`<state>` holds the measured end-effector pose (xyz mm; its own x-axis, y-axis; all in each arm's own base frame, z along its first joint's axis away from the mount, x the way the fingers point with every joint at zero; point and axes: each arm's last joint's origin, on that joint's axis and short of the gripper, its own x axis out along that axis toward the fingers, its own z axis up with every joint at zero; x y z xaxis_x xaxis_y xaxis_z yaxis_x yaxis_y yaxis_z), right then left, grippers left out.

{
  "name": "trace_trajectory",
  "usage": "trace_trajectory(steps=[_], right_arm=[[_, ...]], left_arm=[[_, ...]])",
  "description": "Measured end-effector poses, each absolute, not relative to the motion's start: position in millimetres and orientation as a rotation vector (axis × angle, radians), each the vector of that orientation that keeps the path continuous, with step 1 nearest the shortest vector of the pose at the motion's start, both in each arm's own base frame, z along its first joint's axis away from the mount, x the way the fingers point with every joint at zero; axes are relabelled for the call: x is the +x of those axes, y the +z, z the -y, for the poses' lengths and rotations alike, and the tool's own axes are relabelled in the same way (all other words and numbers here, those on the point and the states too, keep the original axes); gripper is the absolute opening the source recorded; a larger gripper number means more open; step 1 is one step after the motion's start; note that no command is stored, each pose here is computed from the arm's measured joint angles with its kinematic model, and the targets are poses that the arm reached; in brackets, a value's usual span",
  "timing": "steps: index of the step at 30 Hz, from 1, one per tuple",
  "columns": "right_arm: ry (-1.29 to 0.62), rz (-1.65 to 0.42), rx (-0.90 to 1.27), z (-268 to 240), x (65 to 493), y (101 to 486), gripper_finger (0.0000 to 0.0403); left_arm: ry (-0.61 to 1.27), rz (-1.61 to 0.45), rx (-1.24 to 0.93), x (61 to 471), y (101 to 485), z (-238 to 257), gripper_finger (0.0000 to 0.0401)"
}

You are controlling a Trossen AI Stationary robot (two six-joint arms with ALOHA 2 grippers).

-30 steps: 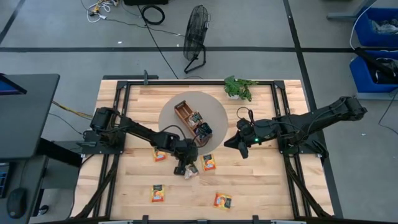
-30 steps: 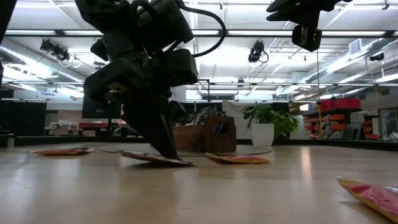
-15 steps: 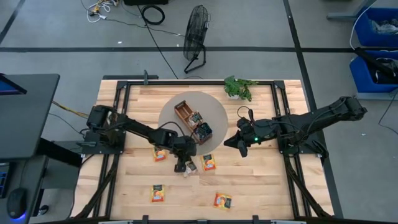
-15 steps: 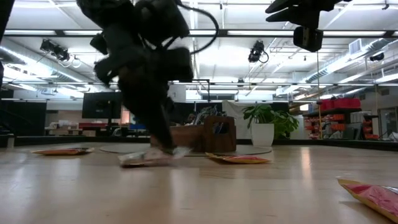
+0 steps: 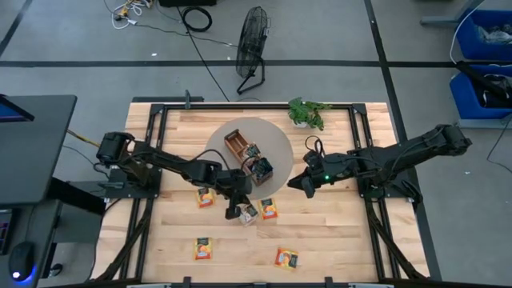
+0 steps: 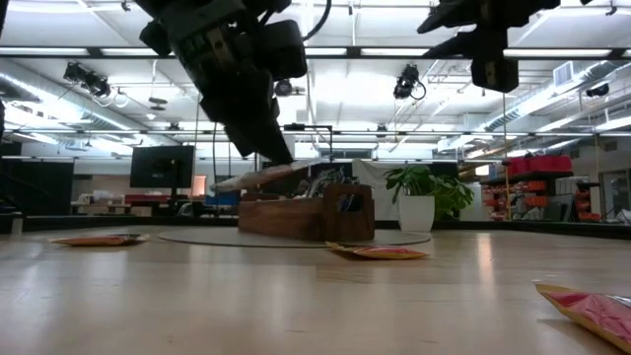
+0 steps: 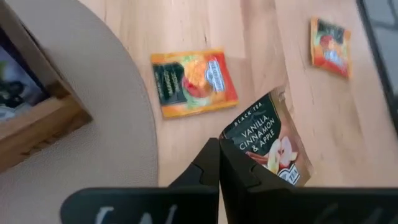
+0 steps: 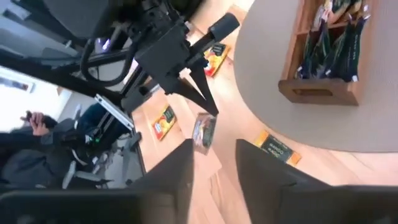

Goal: Pick & Place Tea
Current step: Put the brown tea bag into the middle section of the wooden organizer

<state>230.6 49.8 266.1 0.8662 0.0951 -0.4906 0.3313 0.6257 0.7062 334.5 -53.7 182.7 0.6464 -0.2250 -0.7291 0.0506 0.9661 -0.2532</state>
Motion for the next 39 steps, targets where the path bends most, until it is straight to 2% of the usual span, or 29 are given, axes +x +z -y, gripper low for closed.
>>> trace_trajectory(steps=[6, 11, 22, 39], right_arm=[[-0.161, -0.519, 0.975, -53, 246, 256, 0.0208], [-0.131, -0.56, 1.036, -58, 261, 242, 0.0243], [-0.082, -0.55, 1.115, -56, 285, 226, 0.0229], [-0.075, -0.615, 1.127, -50, 284, 221, 0.0219]], left_arm=[[-0.125, -0.781, -0.271, 338, 194, 44, 0.0001], [-0.106, -0.741, -0.305, 341, 203, 36, 0.0], [-0.097, -0.676, -0.313, 351, 224, 28, 0.0], [-0.098, -0.652, -0.321, 353, 227, 28, 0.0]])
